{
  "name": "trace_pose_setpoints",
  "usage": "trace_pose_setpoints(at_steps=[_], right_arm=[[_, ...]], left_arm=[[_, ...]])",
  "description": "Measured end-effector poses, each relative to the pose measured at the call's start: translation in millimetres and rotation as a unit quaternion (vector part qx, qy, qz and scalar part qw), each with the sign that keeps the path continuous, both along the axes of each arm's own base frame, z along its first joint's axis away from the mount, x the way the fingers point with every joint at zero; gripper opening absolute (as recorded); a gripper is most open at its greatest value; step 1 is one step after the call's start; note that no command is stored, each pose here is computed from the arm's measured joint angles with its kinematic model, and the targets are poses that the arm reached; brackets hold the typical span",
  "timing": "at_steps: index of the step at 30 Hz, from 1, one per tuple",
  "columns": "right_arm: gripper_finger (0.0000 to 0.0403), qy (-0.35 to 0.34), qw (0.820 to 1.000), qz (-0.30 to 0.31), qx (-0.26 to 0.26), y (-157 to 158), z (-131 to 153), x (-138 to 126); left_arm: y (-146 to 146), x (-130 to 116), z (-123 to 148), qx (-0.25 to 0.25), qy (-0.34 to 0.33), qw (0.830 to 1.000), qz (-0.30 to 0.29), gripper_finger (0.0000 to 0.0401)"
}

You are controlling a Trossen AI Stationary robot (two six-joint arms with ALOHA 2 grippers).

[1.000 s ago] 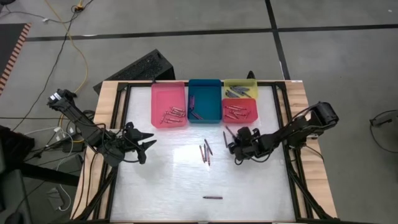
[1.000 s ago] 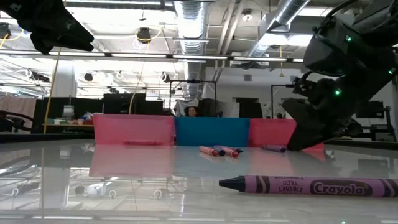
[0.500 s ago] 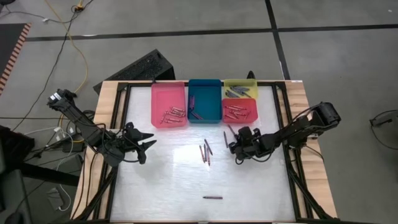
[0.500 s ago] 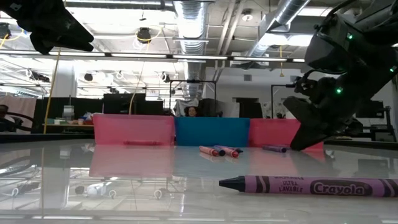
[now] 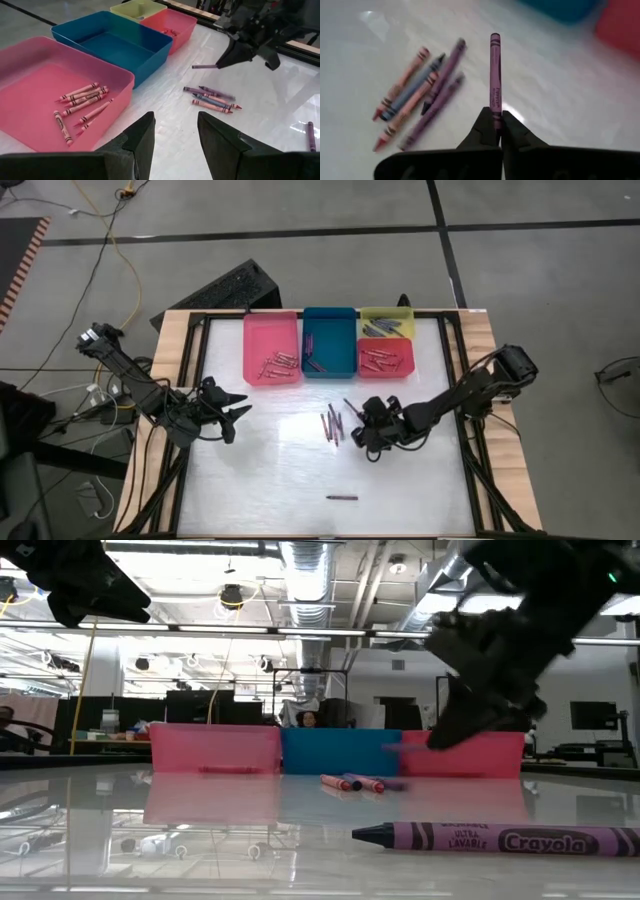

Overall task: Sort crayons
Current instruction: Put the violet crayon into the blue bin

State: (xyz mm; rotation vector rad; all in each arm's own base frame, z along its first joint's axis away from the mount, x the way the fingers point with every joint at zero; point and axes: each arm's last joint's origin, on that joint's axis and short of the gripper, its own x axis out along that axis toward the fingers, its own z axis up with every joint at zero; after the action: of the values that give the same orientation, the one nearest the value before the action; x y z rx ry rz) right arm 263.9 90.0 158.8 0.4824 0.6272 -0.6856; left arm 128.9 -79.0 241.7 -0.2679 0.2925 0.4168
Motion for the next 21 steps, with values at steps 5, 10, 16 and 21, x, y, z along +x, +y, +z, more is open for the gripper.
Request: trace_pose_setpoints(at_steps=[5, 10, 16, 21], right_arm=[[0.0004, -0.011, 0.998, 0.021, -0.052, 0, 28, 19], [0.0004, -0.012, 0.993, -0.004, -0.116, -23, 48, 36], [0.0004, -0.021, 0.987, -0.034, -0.153, -70, 61, 54], [0.0004, -0.032, 0.987, -0.047, -0.153, -112, 66, 60]], left_arm=[[0, 0, 0, 0.0, 0.0, 1.0, 0.0, 0.0139], [0, 0, 0, 0.0, 0.0, 1.0, 0.001, 0.0139], [0, 0, 0, 0.002, 0.002, 1.0, 0.0, 0.0139], [1, -1, -2, 0.003, 0.007, 1.0, 0.003, 0.0139]])
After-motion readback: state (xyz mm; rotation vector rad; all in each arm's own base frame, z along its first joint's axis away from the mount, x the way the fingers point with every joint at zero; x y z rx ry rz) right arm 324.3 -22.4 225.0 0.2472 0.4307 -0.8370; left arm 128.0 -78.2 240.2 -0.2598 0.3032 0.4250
